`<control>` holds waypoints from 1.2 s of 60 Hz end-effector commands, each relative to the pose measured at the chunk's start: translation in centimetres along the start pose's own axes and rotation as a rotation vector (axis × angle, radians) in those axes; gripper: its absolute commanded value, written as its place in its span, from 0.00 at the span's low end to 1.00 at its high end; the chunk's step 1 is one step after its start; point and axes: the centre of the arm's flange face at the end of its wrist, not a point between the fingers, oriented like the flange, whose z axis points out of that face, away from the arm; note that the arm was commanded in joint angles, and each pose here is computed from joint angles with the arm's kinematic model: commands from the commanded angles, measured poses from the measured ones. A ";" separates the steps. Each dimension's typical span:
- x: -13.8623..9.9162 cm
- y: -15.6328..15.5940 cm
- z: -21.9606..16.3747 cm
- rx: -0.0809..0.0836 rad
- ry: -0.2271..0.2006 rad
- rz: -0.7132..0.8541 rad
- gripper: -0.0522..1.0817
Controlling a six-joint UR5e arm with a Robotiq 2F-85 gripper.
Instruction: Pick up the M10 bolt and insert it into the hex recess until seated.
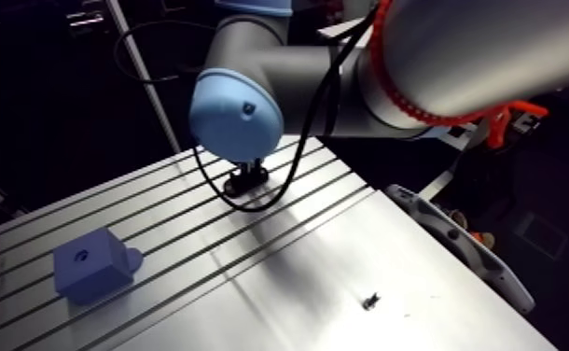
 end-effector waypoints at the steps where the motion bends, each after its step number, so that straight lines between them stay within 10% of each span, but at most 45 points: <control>1: 0.0 0.0 -0.1 0.000 0.000 0.000 0.64; 72: 0.3 -0.2 -1.5 -0.006 0.024 -0.010 0.73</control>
